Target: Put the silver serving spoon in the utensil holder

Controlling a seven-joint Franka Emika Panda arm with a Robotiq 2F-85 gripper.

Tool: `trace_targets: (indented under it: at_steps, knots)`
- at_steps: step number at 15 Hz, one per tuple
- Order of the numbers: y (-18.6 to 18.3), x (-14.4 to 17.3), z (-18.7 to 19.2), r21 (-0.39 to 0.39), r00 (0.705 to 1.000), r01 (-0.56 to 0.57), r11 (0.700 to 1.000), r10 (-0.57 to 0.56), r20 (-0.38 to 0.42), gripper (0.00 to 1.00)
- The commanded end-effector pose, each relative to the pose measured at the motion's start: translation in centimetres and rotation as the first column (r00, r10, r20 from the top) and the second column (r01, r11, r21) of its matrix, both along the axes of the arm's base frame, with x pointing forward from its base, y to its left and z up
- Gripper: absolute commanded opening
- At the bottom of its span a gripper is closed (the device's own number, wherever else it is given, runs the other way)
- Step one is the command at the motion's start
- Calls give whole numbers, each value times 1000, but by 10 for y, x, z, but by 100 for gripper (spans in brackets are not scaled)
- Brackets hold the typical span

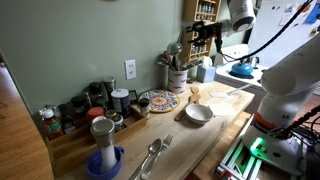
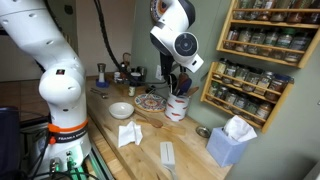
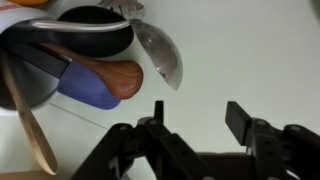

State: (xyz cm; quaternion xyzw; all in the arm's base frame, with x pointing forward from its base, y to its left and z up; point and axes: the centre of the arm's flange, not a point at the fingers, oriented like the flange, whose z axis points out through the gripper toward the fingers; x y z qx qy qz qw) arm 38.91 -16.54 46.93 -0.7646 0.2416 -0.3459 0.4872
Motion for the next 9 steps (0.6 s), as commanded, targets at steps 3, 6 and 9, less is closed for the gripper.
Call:
trace_targets:
  at_steps: [3,6,9]
  knots:
    - [-16,-49,40,-210,975,59,976,-101,-195,100]
    - [-23,-67,45,-330,942,55,942,-159,-297,100]
    - [-21,-83,48,-393,885,-31,919,-157,-437,99]
